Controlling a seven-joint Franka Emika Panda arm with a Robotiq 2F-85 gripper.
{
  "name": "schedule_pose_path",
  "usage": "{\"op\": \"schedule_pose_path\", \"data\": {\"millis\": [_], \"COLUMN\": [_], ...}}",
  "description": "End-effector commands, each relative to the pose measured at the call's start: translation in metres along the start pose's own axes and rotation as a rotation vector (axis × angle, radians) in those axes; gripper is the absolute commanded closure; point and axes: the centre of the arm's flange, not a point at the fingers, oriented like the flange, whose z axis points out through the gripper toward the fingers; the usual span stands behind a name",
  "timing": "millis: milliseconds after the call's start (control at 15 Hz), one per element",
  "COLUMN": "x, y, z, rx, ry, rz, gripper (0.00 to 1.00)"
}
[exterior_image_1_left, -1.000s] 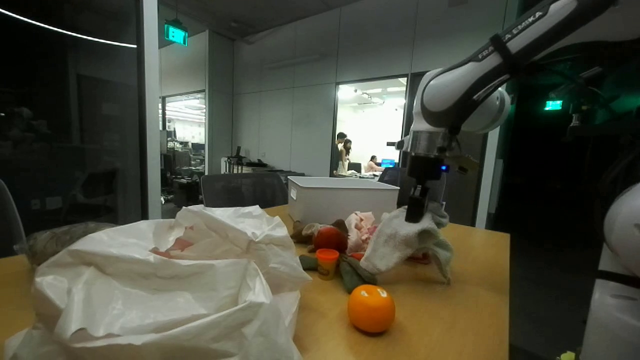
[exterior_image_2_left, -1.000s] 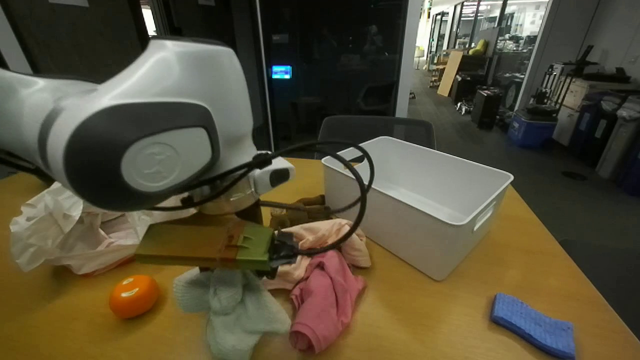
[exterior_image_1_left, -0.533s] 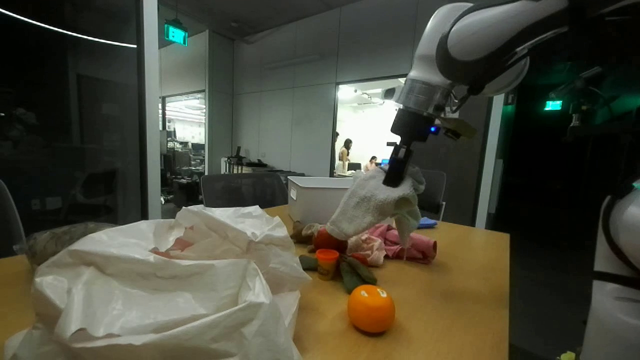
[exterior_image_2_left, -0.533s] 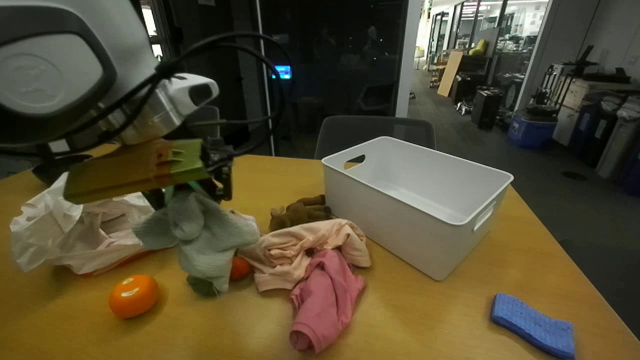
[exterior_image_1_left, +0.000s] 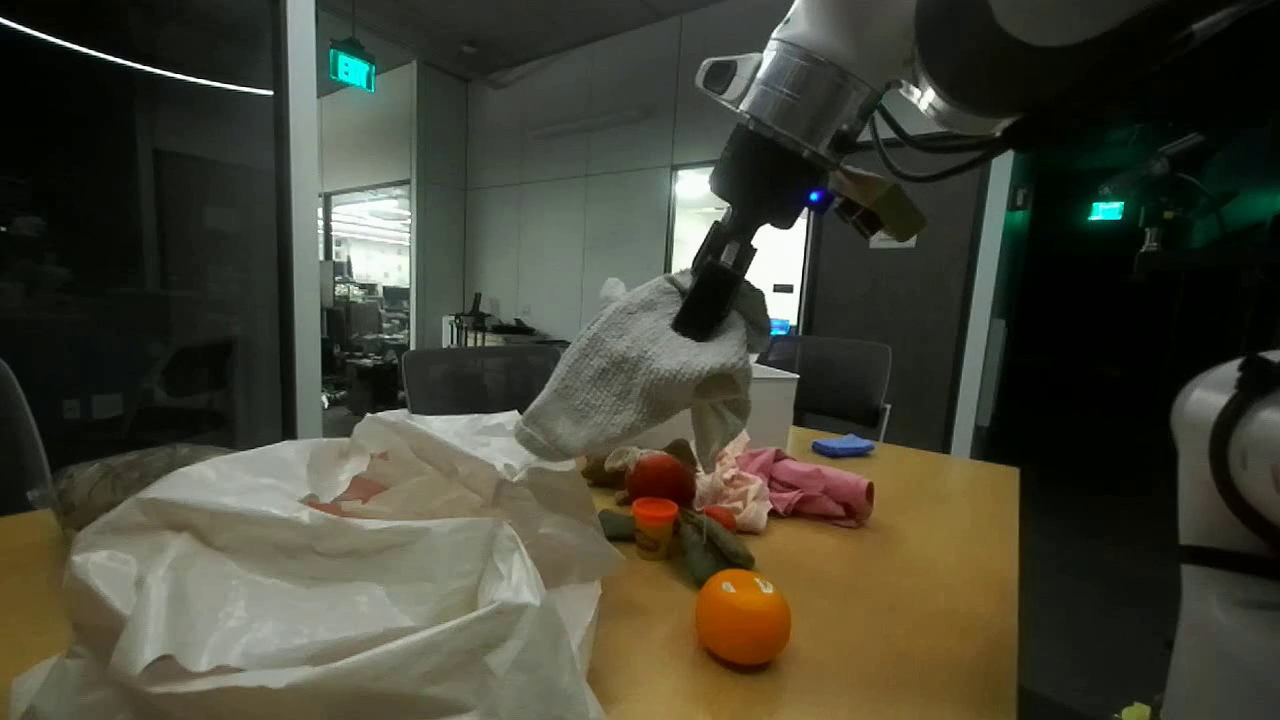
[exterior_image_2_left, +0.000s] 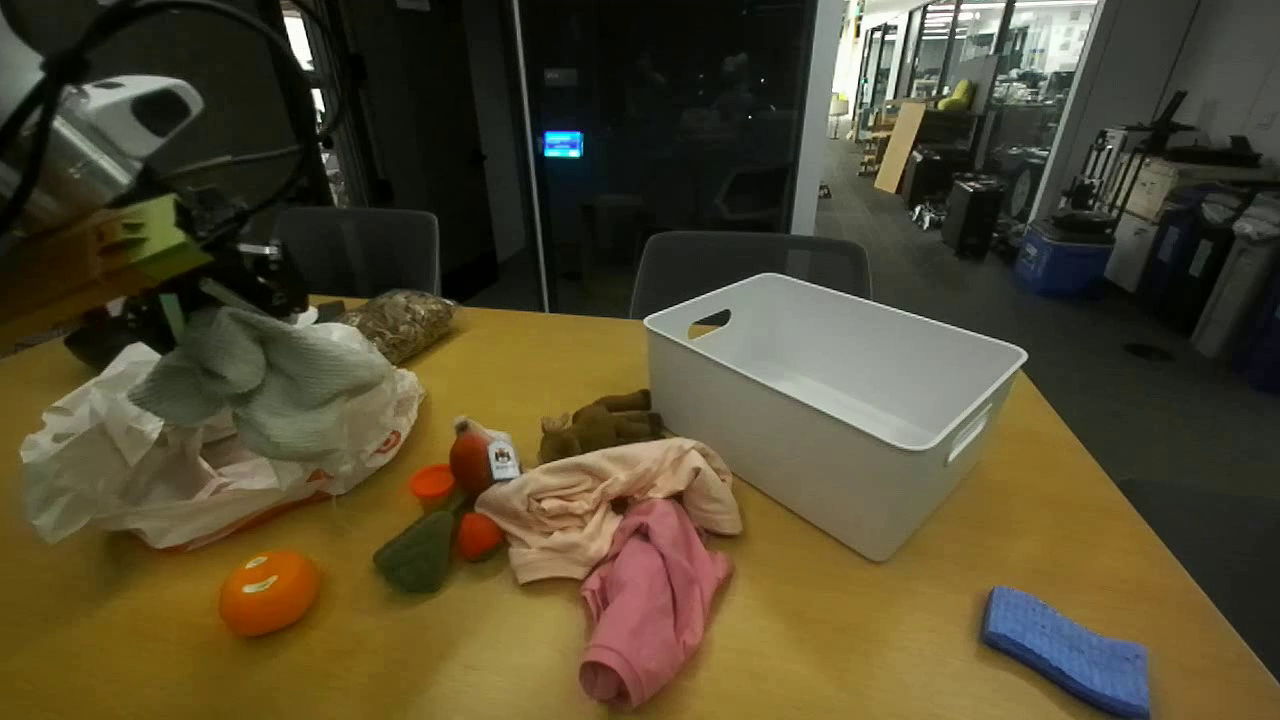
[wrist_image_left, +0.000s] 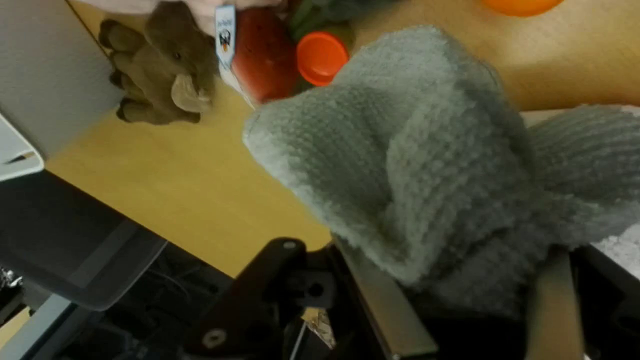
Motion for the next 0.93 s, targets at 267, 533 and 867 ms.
{"op": "schedule_pose_path", "data": {"millis": [267, 533, 867], "x": [0.014, 0.016, 0.017], "y": [-0.096, -0.138, -0.174], "z": [0.017, 0.062, 0.093], "rx": [-0.1, -0.309, -0.517], "ry": [0.089, 0.076, 0.059], "rz": [-0.113, -0.231, -0.297], "gripper": [1.0, 1.0, 1.0]}}
